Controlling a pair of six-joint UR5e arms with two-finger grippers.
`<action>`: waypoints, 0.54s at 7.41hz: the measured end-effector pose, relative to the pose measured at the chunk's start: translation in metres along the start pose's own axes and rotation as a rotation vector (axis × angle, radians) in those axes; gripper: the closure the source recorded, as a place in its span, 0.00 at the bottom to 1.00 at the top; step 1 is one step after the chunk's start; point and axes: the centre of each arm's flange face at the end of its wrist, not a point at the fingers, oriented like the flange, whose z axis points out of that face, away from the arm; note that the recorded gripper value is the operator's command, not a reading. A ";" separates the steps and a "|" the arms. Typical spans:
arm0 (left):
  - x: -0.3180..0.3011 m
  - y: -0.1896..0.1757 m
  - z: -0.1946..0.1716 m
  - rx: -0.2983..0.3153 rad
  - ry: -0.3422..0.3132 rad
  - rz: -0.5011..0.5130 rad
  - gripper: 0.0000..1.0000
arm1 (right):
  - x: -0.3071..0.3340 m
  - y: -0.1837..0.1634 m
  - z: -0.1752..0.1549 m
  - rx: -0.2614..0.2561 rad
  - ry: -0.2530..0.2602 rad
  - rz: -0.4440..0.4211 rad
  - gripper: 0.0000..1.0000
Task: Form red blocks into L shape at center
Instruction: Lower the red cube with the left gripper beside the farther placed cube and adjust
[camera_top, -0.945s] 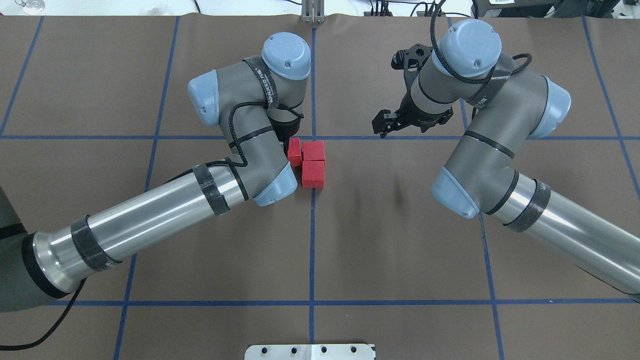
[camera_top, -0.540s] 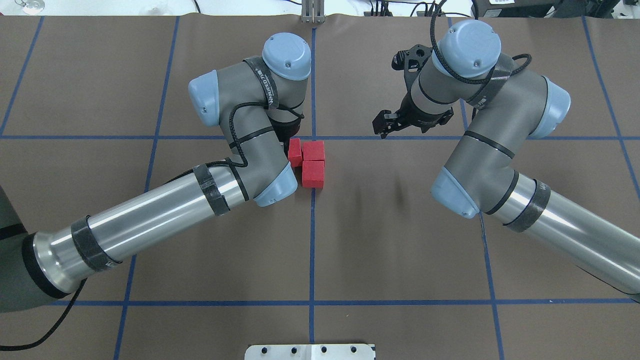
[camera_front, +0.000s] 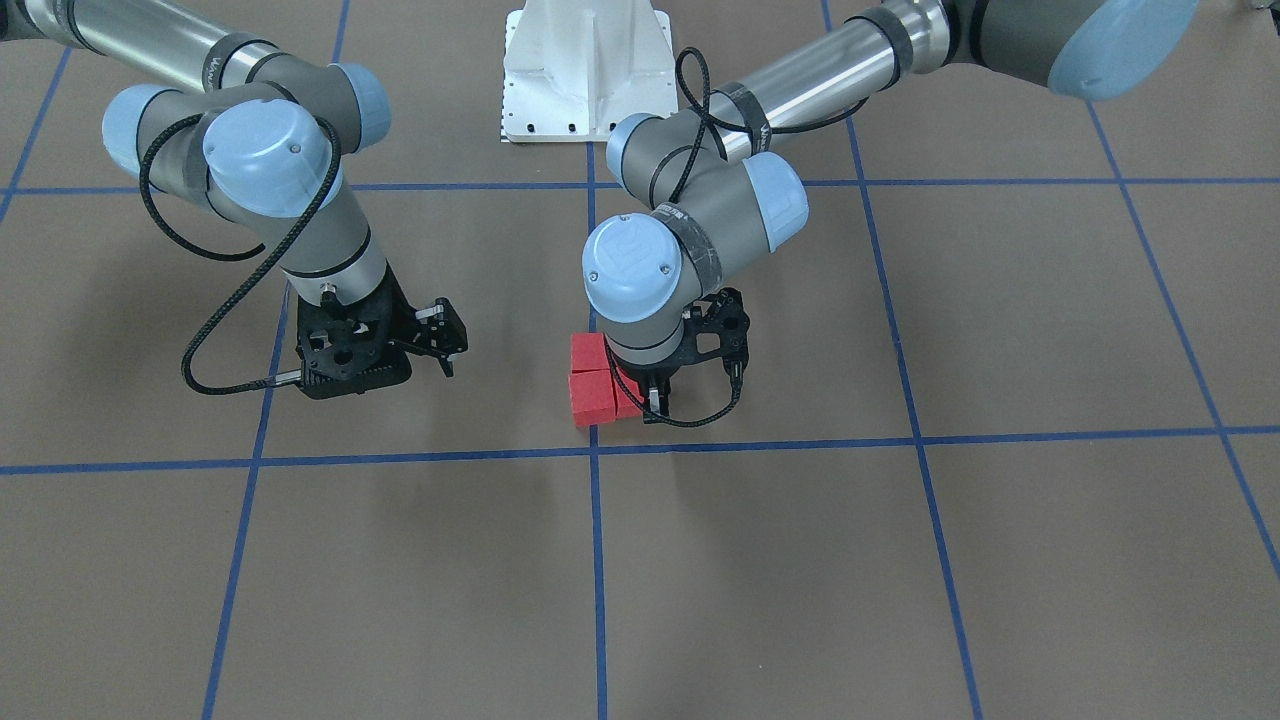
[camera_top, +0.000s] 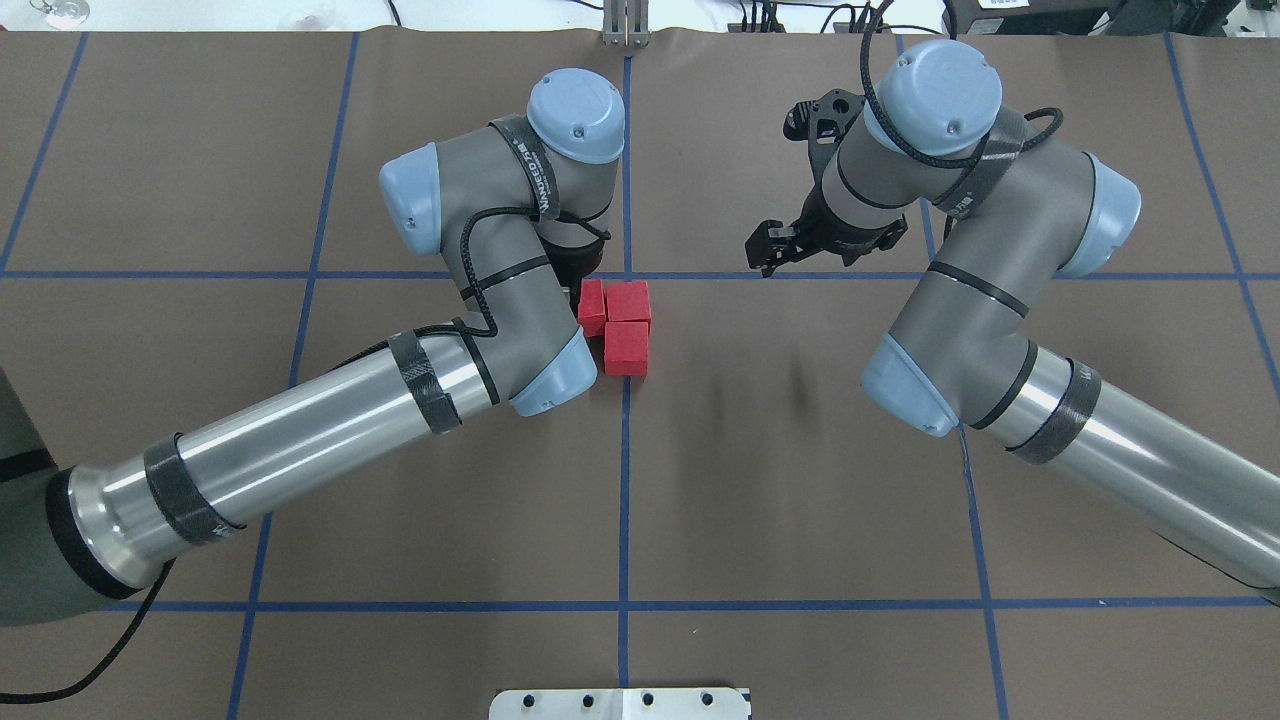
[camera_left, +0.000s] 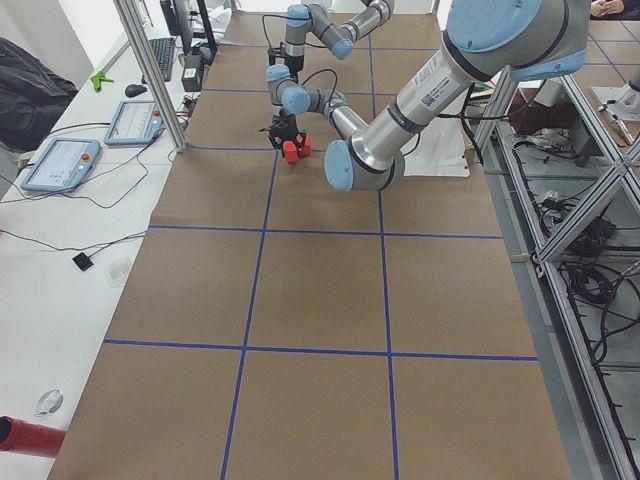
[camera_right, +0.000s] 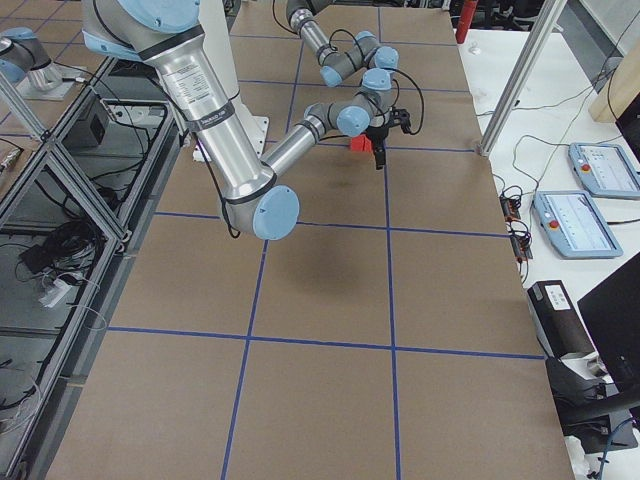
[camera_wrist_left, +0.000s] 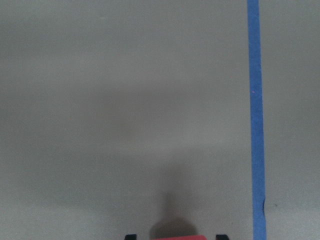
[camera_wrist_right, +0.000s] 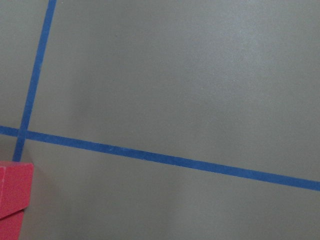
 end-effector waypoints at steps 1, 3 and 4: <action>0.000 0.000 0.000 0.000 0.000 0.000 0.60 | 0.000 0.000 0.000 0.000 0.000 0.000 0.01; 0.000 0.000 0.000 0.001 0.000 -0.001 0.50 | 0.000 0.000 0.000 0.001 0.001 0.000 0.01; 0.000 0.000 0.000 0.001 0.000 -0.001 0.41 | 0.000 0.000 0.000 0.001 0.001 0.000 0.01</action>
